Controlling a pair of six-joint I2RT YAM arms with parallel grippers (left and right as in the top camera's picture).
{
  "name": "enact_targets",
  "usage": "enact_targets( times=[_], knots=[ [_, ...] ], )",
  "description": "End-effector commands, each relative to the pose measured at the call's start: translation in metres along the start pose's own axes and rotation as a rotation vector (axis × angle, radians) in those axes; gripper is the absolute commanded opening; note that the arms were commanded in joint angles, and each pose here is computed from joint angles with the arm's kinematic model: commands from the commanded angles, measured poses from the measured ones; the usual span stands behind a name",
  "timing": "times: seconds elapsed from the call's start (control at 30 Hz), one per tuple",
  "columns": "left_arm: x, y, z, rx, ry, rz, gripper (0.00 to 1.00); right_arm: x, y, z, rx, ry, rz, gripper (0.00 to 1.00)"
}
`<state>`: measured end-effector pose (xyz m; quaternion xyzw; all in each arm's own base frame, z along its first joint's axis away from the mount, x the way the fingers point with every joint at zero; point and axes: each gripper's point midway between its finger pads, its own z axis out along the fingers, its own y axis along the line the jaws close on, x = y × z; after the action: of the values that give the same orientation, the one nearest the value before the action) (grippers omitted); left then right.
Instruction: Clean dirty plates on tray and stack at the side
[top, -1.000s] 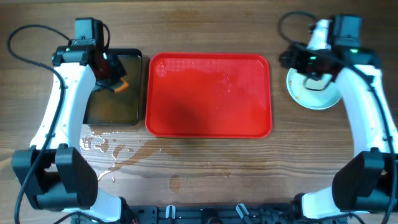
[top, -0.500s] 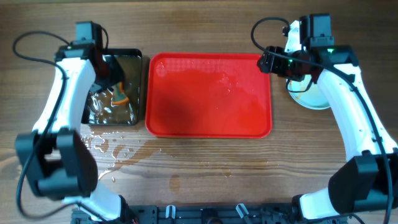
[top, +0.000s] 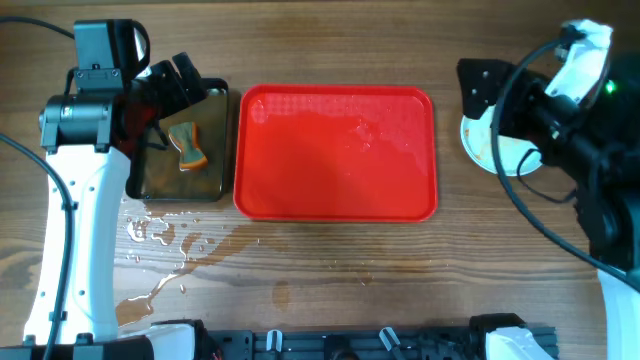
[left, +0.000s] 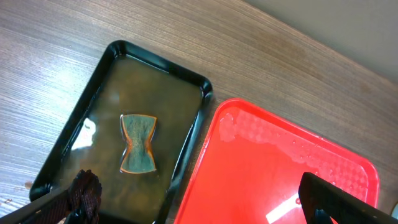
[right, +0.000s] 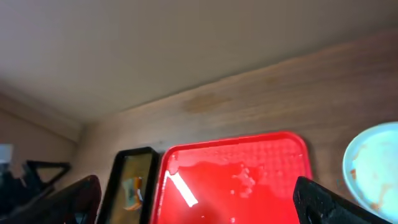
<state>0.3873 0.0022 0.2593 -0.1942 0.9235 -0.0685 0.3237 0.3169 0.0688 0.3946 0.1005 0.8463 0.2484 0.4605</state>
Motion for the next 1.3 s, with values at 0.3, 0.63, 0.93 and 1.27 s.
enact_targets(
  times=[0.3, 0.63, 0.93, 1.27],
  knots=[
    [0.001, -0.001, 0.002, 0.006, 0.007, 0.022, 1.0, 0.007, -0.06, -0.007, 0.298, -0.06, -0.178, 1.0],
    [0.001, -0.001, 0.002, 0.006, 0.007, 0.022, 1.0, 0.109, -0.105, -0.005, 0.111, -0.479, -0.409, 1.0],
    [0.001, -0.001, 0.002, 0.006, 0.007, 0.022, 1.0, 0.162, -0.137, 0.011, 0.069, -0.602, -0.41, 1.0],
    [0.001, -0.001, 0.002, 0.006, 0.007, 0.022, 1.0, 0.183, -0.148, 0.027, 0.068, -0.524, -0.397, 1.0]
  ],
)
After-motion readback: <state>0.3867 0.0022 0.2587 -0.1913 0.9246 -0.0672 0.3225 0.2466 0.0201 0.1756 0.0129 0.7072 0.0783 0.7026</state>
